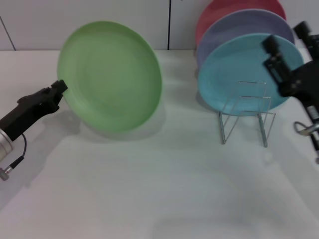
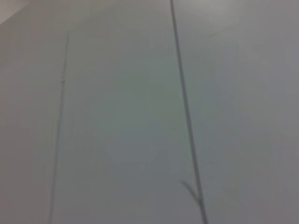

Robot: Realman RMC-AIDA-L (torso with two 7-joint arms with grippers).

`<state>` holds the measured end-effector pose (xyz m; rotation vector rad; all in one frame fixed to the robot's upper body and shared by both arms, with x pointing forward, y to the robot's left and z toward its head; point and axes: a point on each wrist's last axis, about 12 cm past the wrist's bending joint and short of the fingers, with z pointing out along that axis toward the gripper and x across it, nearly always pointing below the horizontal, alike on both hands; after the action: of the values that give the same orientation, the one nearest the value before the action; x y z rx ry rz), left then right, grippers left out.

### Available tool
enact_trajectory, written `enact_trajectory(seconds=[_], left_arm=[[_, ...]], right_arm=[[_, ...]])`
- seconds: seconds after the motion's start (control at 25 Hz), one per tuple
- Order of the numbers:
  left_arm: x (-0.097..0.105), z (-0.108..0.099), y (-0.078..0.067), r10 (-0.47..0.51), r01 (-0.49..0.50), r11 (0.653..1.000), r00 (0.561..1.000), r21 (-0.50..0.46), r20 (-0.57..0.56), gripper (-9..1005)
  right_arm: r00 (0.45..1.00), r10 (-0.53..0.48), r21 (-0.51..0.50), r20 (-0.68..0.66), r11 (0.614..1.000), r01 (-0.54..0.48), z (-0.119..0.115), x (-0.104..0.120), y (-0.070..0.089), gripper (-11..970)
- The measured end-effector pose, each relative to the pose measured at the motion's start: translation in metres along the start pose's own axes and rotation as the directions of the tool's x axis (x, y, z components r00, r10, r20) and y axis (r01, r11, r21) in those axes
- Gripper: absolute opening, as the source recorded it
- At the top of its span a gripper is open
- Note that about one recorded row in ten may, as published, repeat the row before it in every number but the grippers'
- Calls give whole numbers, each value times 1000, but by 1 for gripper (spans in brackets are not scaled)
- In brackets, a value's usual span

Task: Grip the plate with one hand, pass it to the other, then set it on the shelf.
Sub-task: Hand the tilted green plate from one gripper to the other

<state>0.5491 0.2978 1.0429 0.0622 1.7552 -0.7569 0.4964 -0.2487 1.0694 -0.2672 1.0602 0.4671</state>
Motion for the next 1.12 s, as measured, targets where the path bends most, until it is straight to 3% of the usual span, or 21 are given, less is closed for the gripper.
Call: enact_trajectory(seconds=[0.4, 0.76, 1.12], left_arm=[[7, -13, -7, 87, -87, 996, 980, -6, 177, 29], [11, -13, -7, 108, -103, 994, 972, -39, 210, 29], [14, -8, -12, 116, -109, 993, 966, -43, 229, 30]], right_arm=[[995, 67, -103, -67, 992, -74, 20, 12, 28, 714], [989, 104, -148, -109, 982, -120, 30, 17, 45, 714], [961, 120, -177, -250, 970, -167, 38, 35, 63, 713]])
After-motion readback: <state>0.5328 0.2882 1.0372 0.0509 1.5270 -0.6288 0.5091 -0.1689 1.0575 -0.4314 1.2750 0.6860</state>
